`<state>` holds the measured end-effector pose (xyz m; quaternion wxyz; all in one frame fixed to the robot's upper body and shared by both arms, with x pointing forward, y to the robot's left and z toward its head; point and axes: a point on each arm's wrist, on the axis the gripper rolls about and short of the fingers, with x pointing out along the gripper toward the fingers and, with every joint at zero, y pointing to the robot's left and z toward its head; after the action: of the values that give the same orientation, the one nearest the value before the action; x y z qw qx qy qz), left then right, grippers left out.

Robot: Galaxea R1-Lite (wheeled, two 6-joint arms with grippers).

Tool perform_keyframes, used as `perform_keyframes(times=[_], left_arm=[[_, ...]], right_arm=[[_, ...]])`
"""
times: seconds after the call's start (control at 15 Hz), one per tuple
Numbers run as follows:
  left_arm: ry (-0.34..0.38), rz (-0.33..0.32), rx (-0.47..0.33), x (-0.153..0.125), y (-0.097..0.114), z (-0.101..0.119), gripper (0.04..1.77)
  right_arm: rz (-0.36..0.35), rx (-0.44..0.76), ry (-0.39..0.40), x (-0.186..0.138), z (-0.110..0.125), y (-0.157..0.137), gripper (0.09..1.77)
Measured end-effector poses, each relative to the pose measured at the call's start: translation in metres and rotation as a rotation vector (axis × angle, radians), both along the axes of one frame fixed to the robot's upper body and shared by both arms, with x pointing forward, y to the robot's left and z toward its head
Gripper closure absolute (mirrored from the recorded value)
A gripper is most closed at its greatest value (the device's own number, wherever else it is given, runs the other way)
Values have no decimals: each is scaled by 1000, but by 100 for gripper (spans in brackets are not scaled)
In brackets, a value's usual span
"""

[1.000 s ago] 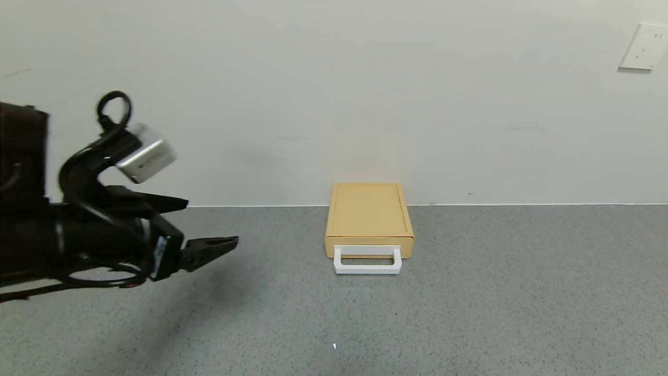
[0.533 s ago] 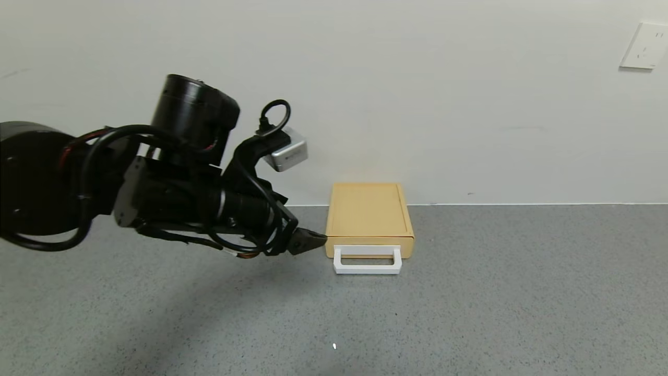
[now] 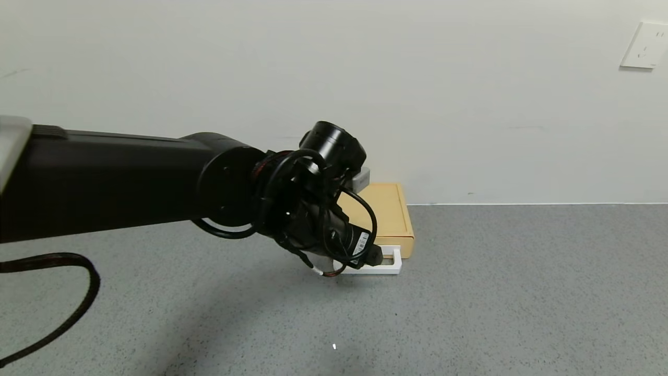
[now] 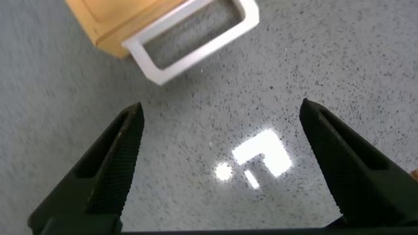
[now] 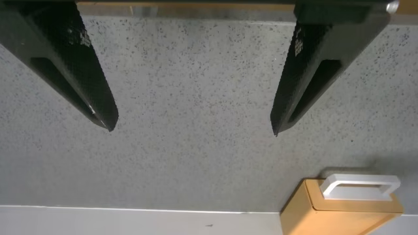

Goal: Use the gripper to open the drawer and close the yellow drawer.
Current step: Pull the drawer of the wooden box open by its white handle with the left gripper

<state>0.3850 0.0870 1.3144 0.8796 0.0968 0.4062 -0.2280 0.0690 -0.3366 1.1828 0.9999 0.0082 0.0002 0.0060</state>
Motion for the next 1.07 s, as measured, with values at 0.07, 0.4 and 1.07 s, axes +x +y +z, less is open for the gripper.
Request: perform_keyframes(times=[0.07, 0.4, 1.07], left_arm=[[43, 54, -7, 2, -4, -2, 9], [140, 242, -45, 23, -24, -15, 9], [197, 609, -228, 47, -39, -52, 9]], right_arm=[[0, 0, 0, 0, 0, 0, 15], [-1, 0, 0, 0, 0, 0, 15], [-1, 0, 0, 0, 0, 0, 15]])
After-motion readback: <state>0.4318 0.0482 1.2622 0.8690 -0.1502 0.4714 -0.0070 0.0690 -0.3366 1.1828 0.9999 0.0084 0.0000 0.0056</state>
